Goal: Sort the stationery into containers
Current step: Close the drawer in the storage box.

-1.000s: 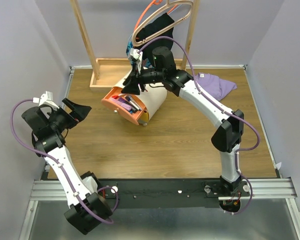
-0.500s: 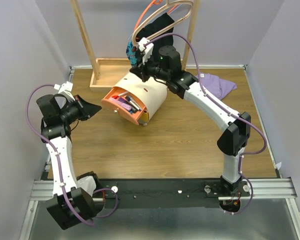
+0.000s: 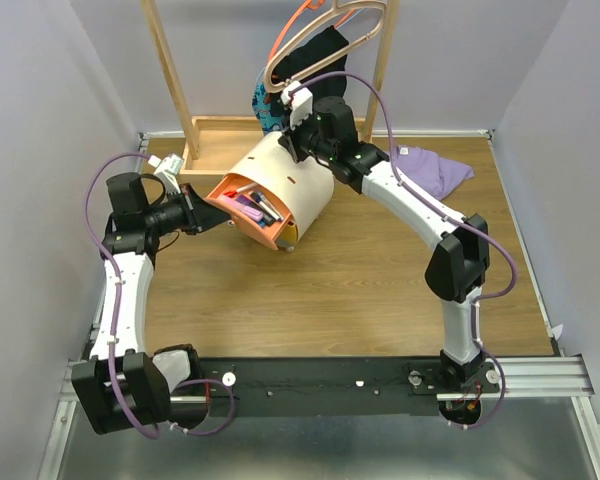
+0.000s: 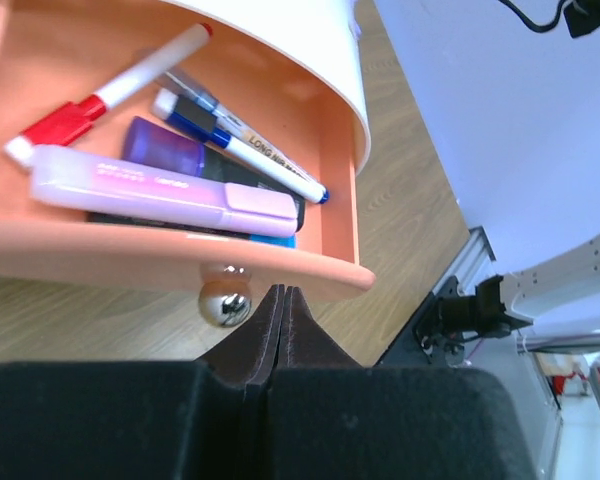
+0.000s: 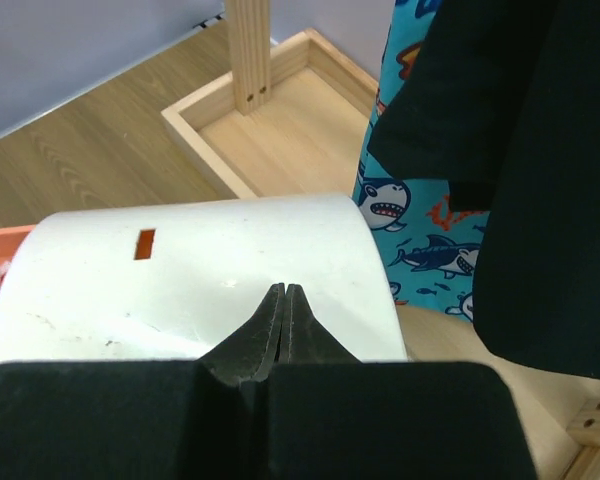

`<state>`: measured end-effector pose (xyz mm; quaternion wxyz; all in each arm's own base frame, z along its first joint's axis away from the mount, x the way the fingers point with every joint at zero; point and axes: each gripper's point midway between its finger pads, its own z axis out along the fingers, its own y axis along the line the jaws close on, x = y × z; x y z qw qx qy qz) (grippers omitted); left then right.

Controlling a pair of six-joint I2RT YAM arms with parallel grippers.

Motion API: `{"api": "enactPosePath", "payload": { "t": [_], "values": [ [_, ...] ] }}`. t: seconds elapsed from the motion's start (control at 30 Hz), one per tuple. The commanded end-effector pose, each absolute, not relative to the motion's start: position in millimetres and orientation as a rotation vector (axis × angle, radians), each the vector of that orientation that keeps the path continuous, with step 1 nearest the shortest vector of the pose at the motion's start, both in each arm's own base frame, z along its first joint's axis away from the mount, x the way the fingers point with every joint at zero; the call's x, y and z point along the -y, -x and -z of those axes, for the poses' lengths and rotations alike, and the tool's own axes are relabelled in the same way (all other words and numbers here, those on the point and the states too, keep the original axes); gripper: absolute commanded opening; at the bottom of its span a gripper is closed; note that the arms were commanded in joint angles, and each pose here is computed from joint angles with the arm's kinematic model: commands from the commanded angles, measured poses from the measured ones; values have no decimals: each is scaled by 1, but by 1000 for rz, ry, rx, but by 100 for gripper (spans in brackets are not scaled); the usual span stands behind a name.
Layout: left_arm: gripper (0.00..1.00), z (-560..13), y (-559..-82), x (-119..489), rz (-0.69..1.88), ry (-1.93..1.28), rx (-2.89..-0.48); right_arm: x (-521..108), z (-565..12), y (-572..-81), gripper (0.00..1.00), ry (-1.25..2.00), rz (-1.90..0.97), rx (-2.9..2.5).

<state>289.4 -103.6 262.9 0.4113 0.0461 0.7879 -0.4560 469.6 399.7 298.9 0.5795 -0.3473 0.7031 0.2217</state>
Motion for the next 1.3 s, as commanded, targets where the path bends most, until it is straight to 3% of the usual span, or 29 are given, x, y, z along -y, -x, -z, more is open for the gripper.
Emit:
{"api": "enactPosePath", "payload": {
  "t": [0.0,0.5,1.27],
  "values": [
    [0,-268,-291,121,1197,-218,-1968,-395,-277,-475,1,821,-471,-1693],
    [0,-264,-312,146,1269,-281,-1983,-392,-228,-461,1,875,-496,-1804],
    [0,-273,-350,172,1275,-403,-1997,-391,-218,-457,1,886,-507,-1815]
  ]
}}
